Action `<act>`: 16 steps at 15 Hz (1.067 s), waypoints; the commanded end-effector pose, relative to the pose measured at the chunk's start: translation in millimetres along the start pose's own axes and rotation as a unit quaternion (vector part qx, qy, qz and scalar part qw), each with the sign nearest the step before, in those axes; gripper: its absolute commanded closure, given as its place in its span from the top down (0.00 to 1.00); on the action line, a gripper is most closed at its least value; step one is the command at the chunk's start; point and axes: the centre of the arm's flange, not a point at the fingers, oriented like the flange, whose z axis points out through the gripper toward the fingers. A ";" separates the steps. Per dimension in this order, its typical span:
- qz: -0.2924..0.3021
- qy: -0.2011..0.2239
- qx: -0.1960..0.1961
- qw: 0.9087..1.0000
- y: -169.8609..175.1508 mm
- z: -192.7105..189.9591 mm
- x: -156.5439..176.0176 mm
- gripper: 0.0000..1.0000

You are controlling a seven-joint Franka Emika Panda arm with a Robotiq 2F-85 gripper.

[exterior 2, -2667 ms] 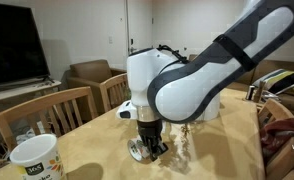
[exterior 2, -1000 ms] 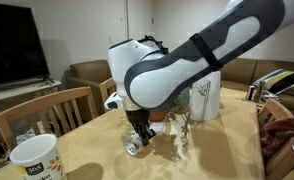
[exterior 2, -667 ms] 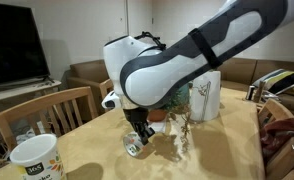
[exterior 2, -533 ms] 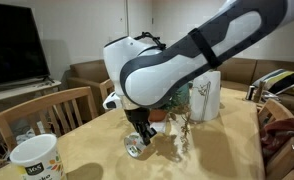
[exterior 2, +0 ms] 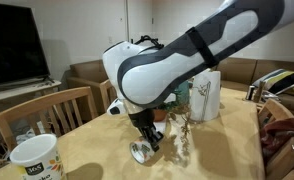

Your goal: Push the tape on the table

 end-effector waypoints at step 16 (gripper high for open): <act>-0.007 -0.090 -0.035 0.995 32.3 2.5 25.6 0.00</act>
